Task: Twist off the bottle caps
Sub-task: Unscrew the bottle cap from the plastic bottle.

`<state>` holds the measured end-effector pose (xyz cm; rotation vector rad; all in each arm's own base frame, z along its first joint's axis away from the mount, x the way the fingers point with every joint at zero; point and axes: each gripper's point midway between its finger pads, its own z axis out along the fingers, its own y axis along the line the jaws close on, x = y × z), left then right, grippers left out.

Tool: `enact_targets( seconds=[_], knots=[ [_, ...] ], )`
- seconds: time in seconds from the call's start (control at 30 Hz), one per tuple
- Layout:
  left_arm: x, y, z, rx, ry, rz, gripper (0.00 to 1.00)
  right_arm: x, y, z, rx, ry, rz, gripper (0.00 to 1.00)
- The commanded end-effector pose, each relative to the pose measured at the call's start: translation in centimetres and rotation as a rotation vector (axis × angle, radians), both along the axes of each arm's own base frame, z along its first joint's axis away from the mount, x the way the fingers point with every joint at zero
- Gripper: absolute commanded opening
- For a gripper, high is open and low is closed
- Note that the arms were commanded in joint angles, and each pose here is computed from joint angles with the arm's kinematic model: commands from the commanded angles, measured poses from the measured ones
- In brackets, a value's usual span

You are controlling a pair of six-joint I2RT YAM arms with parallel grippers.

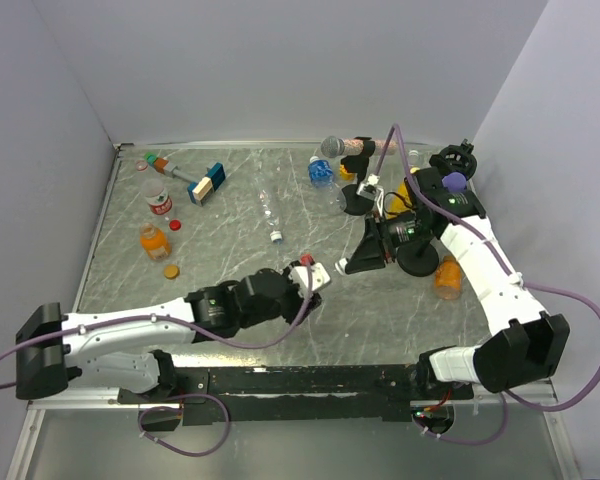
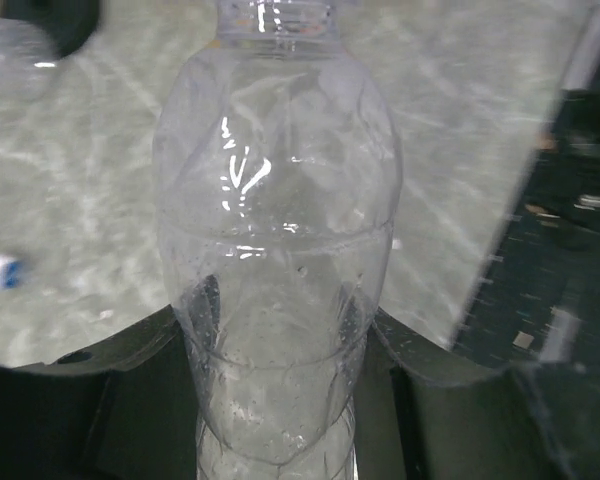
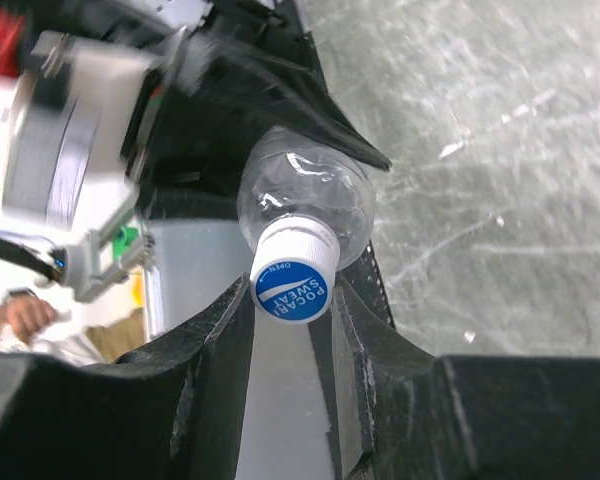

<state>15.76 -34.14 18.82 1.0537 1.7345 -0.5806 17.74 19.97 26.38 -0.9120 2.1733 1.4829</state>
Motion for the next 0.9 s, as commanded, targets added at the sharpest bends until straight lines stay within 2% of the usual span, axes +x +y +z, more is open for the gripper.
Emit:
enact_targets(
  seconds=[0.0,0.13,0.23,0.37,0.43,0.47,0.53,0.7,0.77,0.87],
  knots=[
    [-3.7,-1.1,4.6,-0.246,0.122,-0.288,0.19,-0.5,-0.2,0.4,0.048,-0.224,0.077,0.14],
    [-6.3,-0.8,5.5,-0.333,0.283,-0.519,0.19,-1.7,0.1,-0.5,0.071,-0.452,0.179,0.14],
    [-7.3,-0.7,5.8,-0.357,0.360,-0.615,0.19,-2.3,0.3,-1.2,0.091,-0.599,0.212,0.14],
    [-7.0,-1.1,5.7,-0.337,0.369,-0.619,0.19,-2.3,0.3,-1.6,0.086,-0.623,0.197,0.16],
    [-6.4,-1.2,5.4,-0.318,0.360,-0.597,0.19,-2.2,0.2,-1.6,0.072,-0.589,0.188,0.21],
    [-6.1,-1.3,5.4,-0.311,0.348,-0.587,0.19,-2.1,0.1,-1.7,0.059,-0.567,0.173,0.27],
    [-5.3,-1.5,5.0,-0.285,0.339,-0.546,0.19,-1.6,-0.1,-1.4,0.039,-0.536,0.138,0.45],
    [-2.1,-1.0,4.0,-0.222,0.275,-0.364,0.19,-0.5,-1.1,1.3,0.031,-0.503,0.051,0.85],
    [-1.4,-0.6,4.1,-0.207,0.231,-0.312,0.19,-0.4,-1.4,2.3,0.033,-0.497,0.031,0.94],
    [-1.0,-0.4,3.8,-0.155,0.161,-0.244,0.19,-0.6,-1.5,3.3,0.036,-0.455,0.008,0.99]
  ],
)
